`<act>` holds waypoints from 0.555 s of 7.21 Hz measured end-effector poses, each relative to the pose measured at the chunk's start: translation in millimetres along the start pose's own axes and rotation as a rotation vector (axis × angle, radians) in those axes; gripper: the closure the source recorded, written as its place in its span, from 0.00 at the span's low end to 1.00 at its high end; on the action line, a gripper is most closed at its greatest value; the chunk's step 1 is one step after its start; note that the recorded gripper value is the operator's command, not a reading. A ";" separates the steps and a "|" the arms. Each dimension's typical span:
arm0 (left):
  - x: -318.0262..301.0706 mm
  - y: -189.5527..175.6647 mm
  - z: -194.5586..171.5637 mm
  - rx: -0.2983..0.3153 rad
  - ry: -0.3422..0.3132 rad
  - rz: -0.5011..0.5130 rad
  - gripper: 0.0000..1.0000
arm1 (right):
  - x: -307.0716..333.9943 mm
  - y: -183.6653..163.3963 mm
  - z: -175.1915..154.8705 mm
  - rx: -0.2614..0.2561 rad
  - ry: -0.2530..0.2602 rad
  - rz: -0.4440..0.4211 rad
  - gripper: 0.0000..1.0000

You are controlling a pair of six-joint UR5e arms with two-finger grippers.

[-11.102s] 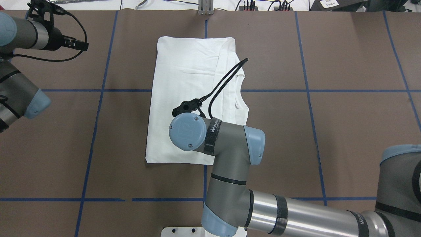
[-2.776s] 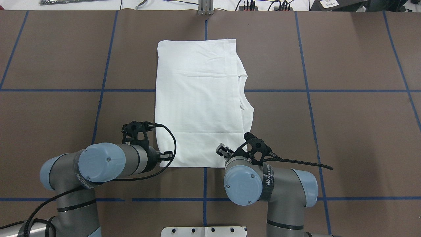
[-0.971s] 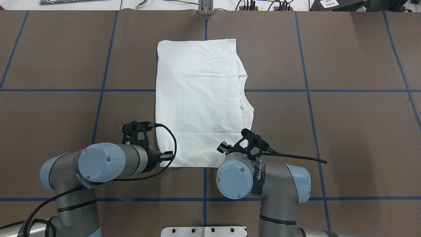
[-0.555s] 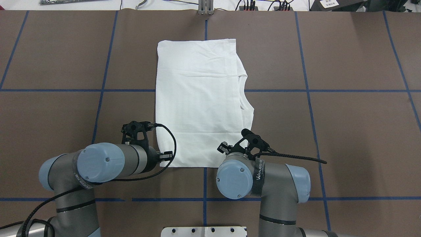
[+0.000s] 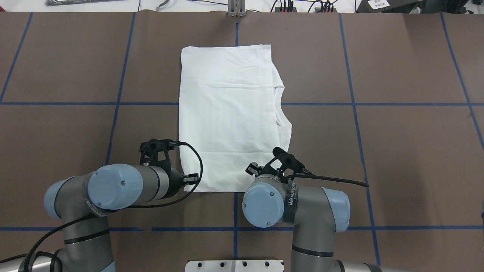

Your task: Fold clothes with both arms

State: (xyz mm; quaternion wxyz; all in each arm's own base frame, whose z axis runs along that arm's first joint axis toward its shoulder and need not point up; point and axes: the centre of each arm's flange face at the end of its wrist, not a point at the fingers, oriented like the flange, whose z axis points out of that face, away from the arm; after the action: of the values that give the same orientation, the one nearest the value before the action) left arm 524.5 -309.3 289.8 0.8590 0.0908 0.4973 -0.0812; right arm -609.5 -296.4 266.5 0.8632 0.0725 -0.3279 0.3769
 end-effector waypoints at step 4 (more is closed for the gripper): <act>0.2 0.1 -0.2 0.000 0.001 0.000 1.00 | -6.6 -5.1 -1.4 0.004 -0.006 0.047 1.00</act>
State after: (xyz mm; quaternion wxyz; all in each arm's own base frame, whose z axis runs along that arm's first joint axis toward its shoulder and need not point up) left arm 524.4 -309.1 289.6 0.8588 0.0908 0.4976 -0.0811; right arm -608.5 -303.4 262.0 0.8531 0.0675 -0.3311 0.3975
